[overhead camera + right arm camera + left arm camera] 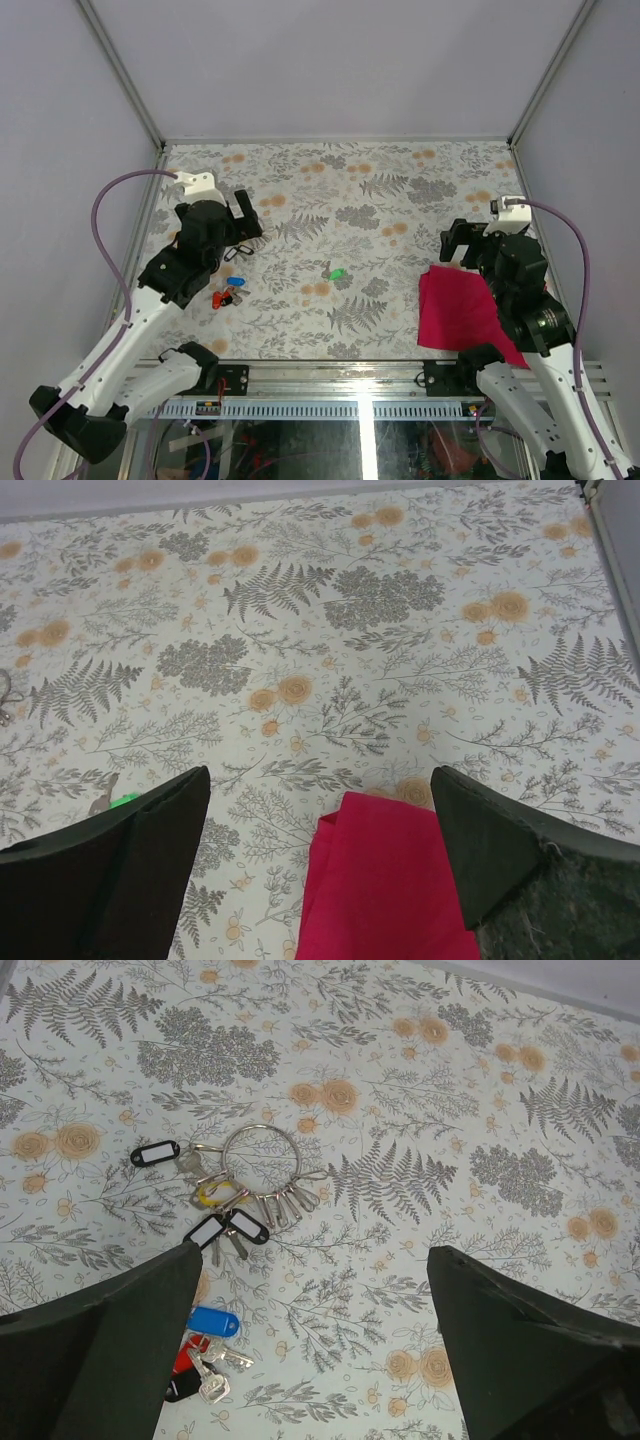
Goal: Put the keys on the keyring
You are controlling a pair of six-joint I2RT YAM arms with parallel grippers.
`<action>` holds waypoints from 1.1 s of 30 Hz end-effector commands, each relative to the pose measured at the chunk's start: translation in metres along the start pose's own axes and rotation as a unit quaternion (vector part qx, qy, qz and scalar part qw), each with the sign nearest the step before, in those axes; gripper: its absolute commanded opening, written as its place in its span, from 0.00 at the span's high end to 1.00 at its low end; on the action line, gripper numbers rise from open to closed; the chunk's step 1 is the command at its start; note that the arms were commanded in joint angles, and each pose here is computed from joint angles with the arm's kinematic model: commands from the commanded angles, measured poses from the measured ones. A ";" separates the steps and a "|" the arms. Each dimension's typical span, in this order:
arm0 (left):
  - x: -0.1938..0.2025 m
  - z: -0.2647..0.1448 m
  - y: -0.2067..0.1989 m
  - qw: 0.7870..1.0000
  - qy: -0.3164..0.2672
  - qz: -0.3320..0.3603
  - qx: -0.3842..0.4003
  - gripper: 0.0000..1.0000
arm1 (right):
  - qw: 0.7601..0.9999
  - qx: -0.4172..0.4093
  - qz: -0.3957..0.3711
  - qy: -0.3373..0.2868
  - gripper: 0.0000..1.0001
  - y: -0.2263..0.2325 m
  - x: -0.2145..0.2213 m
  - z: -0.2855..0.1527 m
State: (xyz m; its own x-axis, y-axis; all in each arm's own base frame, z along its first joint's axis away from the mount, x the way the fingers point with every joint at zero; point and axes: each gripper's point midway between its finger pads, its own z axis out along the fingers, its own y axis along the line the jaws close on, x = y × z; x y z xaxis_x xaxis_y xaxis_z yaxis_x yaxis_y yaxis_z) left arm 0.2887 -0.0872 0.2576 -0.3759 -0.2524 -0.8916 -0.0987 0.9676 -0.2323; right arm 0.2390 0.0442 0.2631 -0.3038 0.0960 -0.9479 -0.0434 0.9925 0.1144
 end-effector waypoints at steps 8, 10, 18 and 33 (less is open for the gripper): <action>-0.008 0.004 -0.010 1.000 0.003 -0.010 -0.004 0.00 | 0.999 -0.038 0.030 -0.008 0.01 0.015 -0.022 -0.005; -0.007 0.007 -0.010 1.000 0.012 -0.006 -0.011 0.00 | 0.999 -0.037 0.033 0.001 0.01 0.016 -0.020 -0.002; 0.016 0.044 -0.011 0.995 0.092 0.008 -0.020 0.00 | 0.994 -0.050 0.053 0.087 0.01 0.028 0.012 0.015; 0.086 0.125 0.008 0.967 0.247 0.038 -0.046 0.00 | 0.971 -0.097 0.067 0.206 0.00 0.047 0.072 0.018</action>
State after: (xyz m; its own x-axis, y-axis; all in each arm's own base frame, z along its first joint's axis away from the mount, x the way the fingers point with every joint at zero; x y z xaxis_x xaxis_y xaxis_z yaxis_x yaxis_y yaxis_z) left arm 0.3492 -0.0909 0.1296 -0.7680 -0.2074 -0.6059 -0.1773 0.9780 -0.1100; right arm 0.2384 0.0900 0.2013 -0.6389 0.1521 -0.7541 -0.1083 0.9527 0.2839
